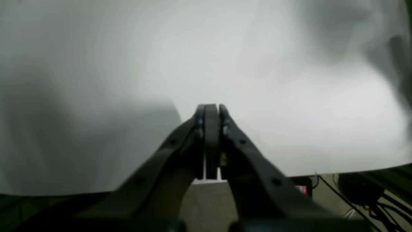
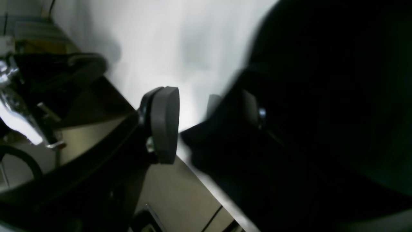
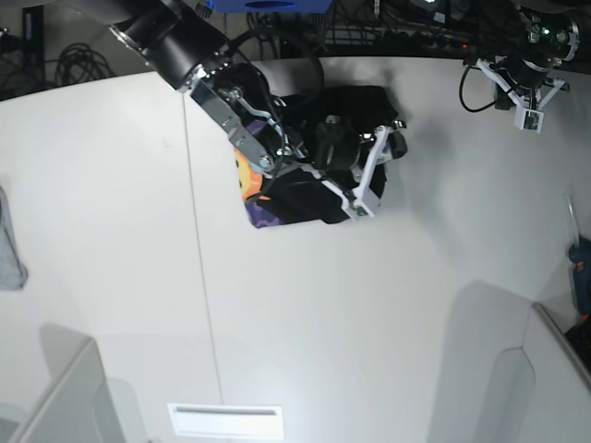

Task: Fold the T-shirt properly

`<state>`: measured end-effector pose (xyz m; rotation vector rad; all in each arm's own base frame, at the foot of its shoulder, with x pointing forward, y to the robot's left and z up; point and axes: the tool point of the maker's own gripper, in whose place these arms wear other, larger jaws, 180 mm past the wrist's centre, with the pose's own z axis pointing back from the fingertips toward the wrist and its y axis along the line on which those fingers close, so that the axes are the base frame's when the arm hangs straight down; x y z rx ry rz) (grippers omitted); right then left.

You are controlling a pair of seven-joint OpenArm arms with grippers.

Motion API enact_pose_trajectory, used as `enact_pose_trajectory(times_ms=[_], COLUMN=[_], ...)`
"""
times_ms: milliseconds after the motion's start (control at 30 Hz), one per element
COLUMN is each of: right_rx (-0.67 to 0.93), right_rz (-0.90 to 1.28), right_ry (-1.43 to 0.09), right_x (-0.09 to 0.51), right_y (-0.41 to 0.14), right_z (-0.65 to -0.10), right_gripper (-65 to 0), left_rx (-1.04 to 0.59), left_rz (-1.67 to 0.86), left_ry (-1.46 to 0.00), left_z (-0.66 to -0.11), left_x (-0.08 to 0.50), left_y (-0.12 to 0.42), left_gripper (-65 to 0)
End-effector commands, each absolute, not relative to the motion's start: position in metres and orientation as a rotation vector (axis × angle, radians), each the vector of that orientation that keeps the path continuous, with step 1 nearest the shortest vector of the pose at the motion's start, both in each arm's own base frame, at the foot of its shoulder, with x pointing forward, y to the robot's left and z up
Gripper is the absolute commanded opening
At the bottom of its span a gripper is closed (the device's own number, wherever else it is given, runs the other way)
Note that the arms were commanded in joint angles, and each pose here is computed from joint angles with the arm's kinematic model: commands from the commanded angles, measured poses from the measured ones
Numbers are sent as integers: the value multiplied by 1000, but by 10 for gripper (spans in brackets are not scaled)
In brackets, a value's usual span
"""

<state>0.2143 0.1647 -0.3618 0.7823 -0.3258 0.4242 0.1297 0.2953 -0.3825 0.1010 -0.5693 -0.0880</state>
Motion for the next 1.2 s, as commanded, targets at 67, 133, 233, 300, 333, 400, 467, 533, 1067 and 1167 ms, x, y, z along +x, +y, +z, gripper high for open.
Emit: enact_pose_trajectory(times_ms=[67, 133, 233, 300, 333, 400, 467, 533, 1067, 1167], right_rx=[837, 853, 852, 830, 823, 818, 807, 789, 631, 634], right_rz=[547, 622, 639, 637, 617, 552, 447, 358, 139, 143], right_ry=[-374, -405, -443, -474, -498, -523, -575, -617, -691, -687], right_x=[208, 201, 202, 209, 217, 225, 243, 254, 259, 258], right_y=[195, 204, 194, 178, 169, 149, 120, 92, -8, -6], right_z=[-332, -317, -310, -309, -306, -305, -298, -295, -321, -322], right_gripper=[-366, -366, -366, -368, -369, -411, -542, -650, -650, -650], left_rx=[111, 111, 111, 111, 111, 102, 30, -73, -567, -638], left_rz=[-102, -102, -102, -102, -102, -101, -73, -30, 28, 16], left_ry=[-589, -589, -588, -588, -588, -594, -640, -701, -920, -898], left_z=[-376, -376, -376, -376, -376, -376, -372, -364, -328, -336], left_x=[132, 132, 132, 132, 132, 133, 138, 145, 202, 210], left_y=[298, 298, 298, 298, 298, 295, 284, 270, 174, 153], left_gripper=[-650, -650, -650, -650, -650, -650, -650, -650, 0, 0])
